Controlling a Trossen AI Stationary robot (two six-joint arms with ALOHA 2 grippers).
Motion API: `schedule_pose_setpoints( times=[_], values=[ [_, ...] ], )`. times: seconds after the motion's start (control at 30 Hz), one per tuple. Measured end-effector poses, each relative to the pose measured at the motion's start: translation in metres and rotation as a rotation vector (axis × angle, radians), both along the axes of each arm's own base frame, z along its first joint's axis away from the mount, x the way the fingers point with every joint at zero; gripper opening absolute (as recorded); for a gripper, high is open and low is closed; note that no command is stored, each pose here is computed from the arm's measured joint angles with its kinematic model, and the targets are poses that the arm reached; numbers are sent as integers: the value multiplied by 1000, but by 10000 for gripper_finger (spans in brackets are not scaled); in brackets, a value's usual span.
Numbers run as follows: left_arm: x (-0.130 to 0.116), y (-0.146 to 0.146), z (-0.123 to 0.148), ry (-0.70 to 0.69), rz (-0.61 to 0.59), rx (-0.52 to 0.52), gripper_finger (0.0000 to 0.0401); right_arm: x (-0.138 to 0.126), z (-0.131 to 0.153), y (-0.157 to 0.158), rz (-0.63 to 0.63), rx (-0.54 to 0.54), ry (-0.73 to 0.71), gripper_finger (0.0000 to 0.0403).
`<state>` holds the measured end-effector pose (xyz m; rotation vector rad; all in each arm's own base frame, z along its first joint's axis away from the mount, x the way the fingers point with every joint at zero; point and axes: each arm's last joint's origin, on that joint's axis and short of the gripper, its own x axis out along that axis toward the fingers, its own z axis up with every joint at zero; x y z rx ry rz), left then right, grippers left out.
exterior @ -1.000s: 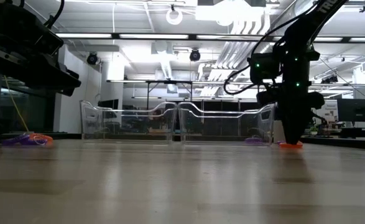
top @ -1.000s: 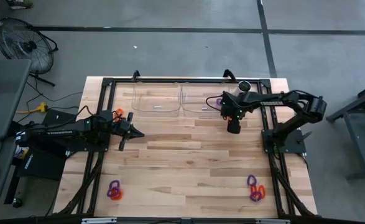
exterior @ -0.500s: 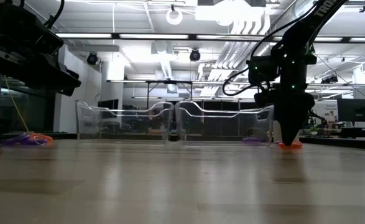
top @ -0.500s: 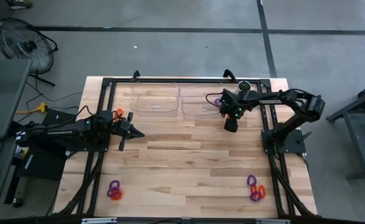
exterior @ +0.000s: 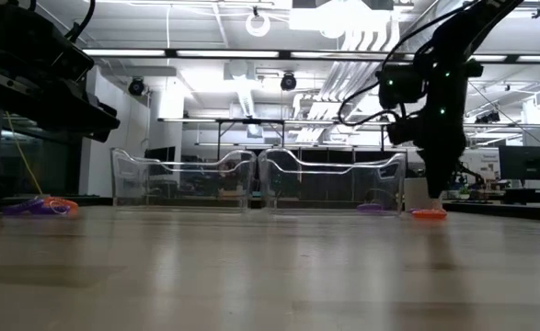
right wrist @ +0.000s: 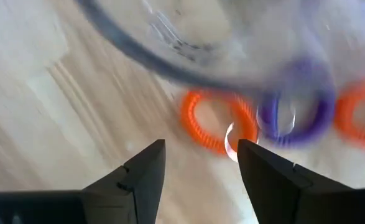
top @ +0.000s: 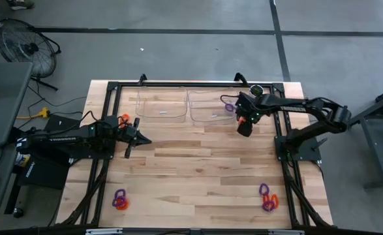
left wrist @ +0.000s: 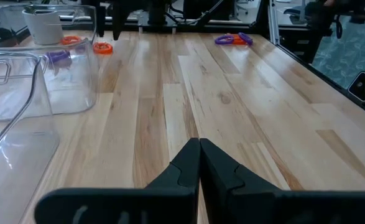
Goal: Sort spring keychains
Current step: Put the orange spring keychain into the left transparent bin
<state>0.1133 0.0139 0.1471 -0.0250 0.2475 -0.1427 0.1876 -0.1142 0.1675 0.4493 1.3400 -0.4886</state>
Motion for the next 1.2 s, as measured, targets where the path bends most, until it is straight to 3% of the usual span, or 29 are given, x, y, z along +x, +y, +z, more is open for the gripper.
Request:
schedule_pose_setpoints(
  times=[0.17, 0.3, 0.63, 0.8, 1.0, 1.2],
  values=[
    [0, 0, 0, 0, 0, 0, 1, -8, 2, 7, -472, 154, 29, 195],
    [0, 0, 0, 0, 0, 0, 1, -11, 1, 10, -775, 182, 65, 195],
    [0, 0, 0, 0, 0, 0, 1, -26, 2, -11, -1122, 63, 69, 195],
    [0, 0, 0, 0, 0, 0, 1, -27, 2, -17, -1226, 86, 28, 195],
    [0, 0, 0, 0, 0, 0, 1, -23, 1, -17, -1212, 94, 0, 195],
    [0, 0, 0, 1, 0, 0, 1, -10, -9, -12, -1011, 92, 23, 195]
  ],
)
